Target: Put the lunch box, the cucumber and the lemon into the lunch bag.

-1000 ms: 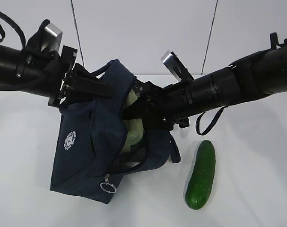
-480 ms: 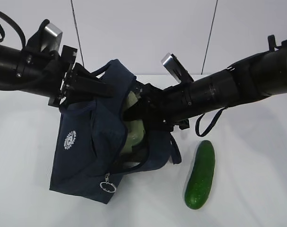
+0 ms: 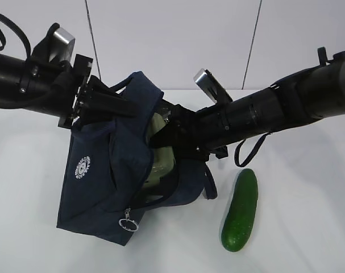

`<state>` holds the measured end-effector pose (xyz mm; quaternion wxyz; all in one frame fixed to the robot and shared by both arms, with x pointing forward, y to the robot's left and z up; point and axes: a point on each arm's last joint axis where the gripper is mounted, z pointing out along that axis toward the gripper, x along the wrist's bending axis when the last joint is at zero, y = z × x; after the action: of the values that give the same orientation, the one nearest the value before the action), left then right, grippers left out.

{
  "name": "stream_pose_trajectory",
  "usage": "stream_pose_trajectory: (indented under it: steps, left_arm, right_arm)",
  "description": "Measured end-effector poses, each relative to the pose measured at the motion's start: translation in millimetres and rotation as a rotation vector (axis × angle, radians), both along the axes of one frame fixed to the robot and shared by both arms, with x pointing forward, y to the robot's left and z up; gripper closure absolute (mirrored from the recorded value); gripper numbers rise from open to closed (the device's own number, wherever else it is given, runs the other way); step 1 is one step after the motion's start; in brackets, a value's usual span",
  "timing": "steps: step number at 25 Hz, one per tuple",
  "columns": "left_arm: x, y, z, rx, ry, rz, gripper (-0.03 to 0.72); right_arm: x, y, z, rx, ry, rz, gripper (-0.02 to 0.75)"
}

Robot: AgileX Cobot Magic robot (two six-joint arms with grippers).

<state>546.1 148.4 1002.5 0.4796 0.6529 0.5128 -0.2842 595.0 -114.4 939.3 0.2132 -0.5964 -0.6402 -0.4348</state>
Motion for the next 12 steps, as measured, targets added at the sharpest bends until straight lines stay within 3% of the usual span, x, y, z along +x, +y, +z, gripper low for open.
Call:
stream_pose_trajectory:
  steps: [12]
  left_arm:
    - [0.1,0.0,-0.2,0.0,-0.001,0.0,0.688]
  right_arm:
    - [1.5,1.4,3.4,0.029,0.002,-0.009,0.355]
